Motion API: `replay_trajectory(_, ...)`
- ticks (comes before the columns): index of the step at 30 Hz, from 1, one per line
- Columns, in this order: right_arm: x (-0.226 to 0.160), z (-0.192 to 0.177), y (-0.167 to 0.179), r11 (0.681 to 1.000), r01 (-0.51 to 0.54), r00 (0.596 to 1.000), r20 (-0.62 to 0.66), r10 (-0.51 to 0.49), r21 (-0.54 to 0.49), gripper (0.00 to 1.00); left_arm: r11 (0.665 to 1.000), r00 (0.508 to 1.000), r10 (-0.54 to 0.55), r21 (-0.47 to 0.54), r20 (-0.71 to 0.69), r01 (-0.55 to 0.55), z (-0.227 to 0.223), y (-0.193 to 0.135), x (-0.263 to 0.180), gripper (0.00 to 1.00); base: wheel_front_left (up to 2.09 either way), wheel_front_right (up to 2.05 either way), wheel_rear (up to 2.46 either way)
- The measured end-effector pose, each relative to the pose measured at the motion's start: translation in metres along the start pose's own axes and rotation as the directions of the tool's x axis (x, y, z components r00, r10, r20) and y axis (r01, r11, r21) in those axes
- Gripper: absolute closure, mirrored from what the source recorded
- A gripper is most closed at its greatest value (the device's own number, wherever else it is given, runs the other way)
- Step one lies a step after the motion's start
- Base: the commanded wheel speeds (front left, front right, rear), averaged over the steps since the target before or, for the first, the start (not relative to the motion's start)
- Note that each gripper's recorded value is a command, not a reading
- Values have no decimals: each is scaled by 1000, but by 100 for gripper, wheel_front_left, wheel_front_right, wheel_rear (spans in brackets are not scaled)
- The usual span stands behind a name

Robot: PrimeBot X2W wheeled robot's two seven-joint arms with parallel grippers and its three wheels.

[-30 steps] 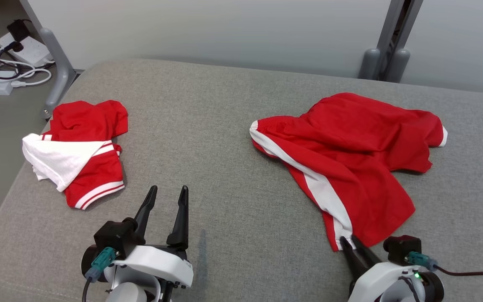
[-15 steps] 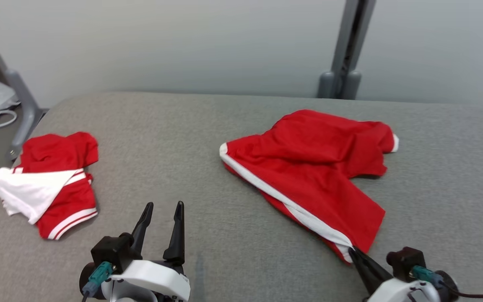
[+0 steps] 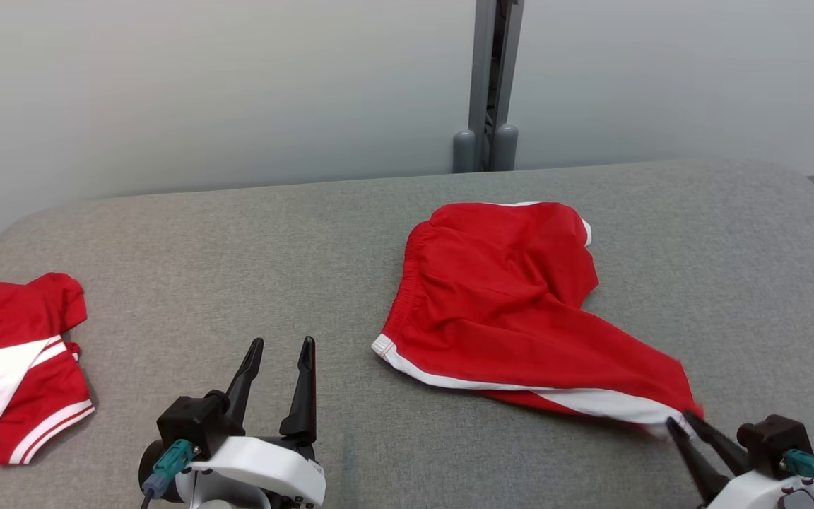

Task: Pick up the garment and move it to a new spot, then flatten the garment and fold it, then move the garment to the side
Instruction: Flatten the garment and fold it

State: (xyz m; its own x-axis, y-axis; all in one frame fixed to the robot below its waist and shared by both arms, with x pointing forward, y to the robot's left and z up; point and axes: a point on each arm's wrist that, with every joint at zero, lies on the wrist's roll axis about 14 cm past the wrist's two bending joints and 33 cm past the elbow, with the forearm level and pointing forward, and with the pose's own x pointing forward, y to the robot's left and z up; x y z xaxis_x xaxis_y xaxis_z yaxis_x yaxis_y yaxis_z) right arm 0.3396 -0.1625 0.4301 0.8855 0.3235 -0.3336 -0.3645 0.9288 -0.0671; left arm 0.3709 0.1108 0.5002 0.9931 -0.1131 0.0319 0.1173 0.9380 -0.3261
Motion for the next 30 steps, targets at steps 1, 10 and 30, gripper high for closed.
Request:
replay_trajectory(1, -1, 4, -3, 1000, 15, 1000, 15, -16, 27, 0, 1000, 1000, -4, 0, -4, 4, -1, -1, 1, 0, 0, 0, 0)
replay_trajectory(10, 0, 58, -6, 969, 57, 965, 237, -116, 242, 0, 999, 998, -40, -3, -53, 40, -17, -12, 12, 0, 0, 0, 0)
replay_trajectory(30, -12, 69, -32, 909, 177, 899, 314, -306, 378, 0, 994, 922, -99, -69, -374, 78, -111, -38, 39, 0, 0, 0, 0)
